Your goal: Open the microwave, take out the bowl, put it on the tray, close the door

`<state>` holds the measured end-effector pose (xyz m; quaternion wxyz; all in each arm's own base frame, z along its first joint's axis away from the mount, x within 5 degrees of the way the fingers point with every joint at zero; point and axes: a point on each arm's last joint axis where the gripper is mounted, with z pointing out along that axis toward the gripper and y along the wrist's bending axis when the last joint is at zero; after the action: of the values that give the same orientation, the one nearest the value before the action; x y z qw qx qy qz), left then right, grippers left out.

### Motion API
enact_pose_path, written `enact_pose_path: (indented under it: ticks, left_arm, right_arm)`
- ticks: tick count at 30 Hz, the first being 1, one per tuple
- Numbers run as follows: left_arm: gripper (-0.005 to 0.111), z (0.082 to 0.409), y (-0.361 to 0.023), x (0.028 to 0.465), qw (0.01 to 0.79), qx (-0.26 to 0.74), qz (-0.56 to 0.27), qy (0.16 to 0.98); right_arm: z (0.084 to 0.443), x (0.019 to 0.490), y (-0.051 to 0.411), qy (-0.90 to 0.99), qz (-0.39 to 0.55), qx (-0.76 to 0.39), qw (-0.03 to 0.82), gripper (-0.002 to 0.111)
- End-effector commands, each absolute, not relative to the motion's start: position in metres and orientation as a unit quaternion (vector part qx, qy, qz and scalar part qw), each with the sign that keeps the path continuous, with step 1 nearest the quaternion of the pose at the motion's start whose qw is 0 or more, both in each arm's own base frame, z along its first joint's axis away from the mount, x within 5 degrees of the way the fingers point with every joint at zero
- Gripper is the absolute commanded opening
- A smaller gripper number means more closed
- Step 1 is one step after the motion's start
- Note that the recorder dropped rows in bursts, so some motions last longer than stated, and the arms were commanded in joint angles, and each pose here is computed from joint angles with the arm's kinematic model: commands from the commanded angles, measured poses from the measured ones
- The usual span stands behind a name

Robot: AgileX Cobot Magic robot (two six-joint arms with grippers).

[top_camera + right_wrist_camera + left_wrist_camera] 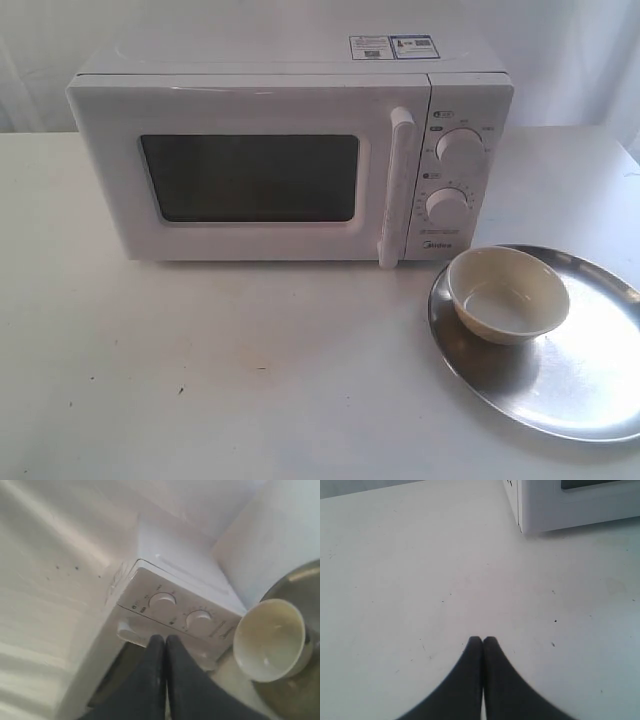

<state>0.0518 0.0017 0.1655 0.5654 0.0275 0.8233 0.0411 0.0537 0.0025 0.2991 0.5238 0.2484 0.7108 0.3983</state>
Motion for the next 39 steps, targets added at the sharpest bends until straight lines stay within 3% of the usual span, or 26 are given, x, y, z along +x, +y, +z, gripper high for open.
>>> enact_pose_path:
  ticks: [1,8,13,15,18,20,23,39]
  left_arm:
    - [0.0,0.166,0.001,0.052,0.567,0.026,0.036,0.822]
    - [0.0,0.166,0.001,0.052,0.567,0.026,0.036,0.822]
    - [0.0,0.166,0.001,0.052,0.567,0.026,0.036,0.822]
    - [0.0,0.166,0.001,0.052,0.567,0.026,0.036,0.822]
    - [0.0,0.166,0.001,0.052,0.567,0.026,0.036,0.823]
    - [0.0,0.166,0.001,0.052,0.567,0.026,0.036,0.823]
    - [0.0,0.166,0.001,0.052,0.567,0.026,0.036,0.823]
    - [0.0,0.166,0.001,0.052,0.567,0.026,0.036,0.823]
  right_arm:
    - [0.279,0.044,0.008,0.649,0.48,0.356,0.471,0.0]
    - [0.214,0.045,0.007,0.701,0.397,0.465,0.367,0.0]
    - [0.18,0.045,0.006,0.726,0.364,0.456,0.363,0.0]
    - [0.175,0.048,0.007,0.733,0.365,0.401,0.411,0.0]
    - [0.191,0.055,0.01,0.725,0.34,0.235,0.552,0.0]
    - [0.191,0.055,0.01,0.755,0.224,0.094,0.609,0.0]
    - [0.188,0.054,0.01,0.767,0.097,-0.067,0.63,0.0]
    - [0.185,0.053,0.011,0.771,0.048,-0.134,0.621,0.0]
